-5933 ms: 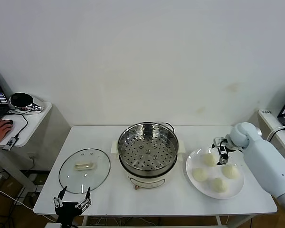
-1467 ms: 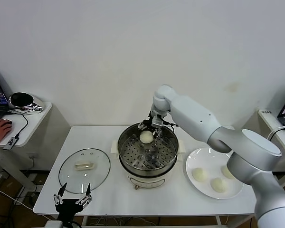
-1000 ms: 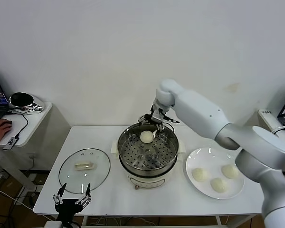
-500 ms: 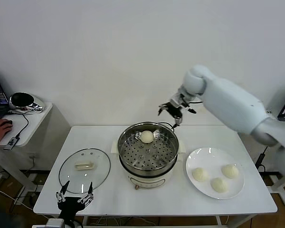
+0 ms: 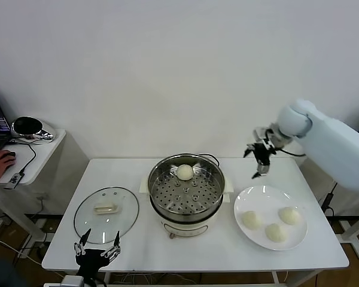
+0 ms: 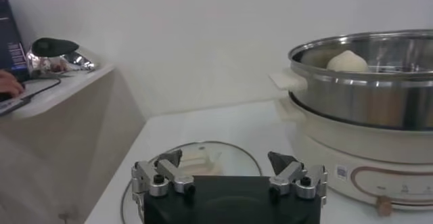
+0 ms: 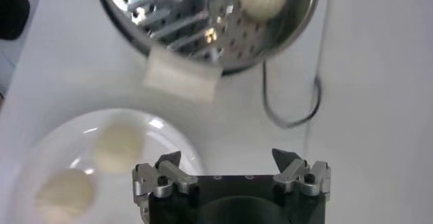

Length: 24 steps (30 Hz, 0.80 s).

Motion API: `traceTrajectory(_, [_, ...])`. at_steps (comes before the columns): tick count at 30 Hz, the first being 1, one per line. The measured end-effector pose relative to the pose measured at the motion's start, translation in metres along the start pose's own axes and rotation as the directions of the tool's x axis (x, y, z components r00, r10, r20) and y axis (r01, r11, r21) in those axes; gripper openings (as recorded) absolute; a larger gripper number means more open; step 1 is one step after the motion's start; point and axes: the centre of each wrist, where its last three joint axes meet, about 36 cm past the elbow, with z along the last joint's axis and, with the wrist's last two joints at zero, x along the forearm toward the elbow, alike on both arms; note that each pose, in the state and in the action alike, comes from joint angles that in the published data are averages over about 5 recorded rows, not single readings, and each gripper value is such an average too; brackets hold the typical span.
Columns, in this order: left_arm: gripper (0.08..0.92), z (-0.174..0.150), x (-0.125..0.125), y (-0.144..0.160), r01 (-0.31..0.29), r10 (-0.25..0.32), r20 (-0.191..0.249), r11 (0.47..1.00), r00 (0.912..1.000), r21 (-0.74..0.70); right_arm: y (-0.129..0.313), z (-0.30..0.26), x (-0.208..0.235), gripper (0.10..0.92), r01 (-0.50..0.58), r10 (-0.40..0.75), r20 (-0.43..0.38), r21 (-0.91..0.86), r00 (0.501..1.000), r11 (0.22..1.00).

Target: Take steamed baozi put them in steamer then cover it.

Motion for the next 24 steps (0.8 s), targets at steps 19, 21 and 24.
traceTrajectory(19, [0.823, 0.004, 0.003, 0.0, 0.006, -0.006, -0.017, 1.0, 0.9998, -0.003, 0.052, 0.005, -0.092, 0.823, 0.07, -0.072, -0.042, -0.049, 0.997, 0.996])
traceTrajectory(21, [0.823, 0.004, 0.003, 0.0, 0.007, -0.007, -0.017, 1.0, 0.9998, -0.002, 0.054, 0.006, -0.097, 0.823, 0.075, -0.077, -0.045, -0.052, 0.996, 0.996])
traceTrajectory(24, [0.823, 0.004, 0.002, -0.001, 0.008, -0.008, -0.016, 1.0, 0.9998, 0.0, 0.058, 0.006, -0.104, 0.823, 0.083, -0.086, -0.049, -0.055, 0.995, 0.995])
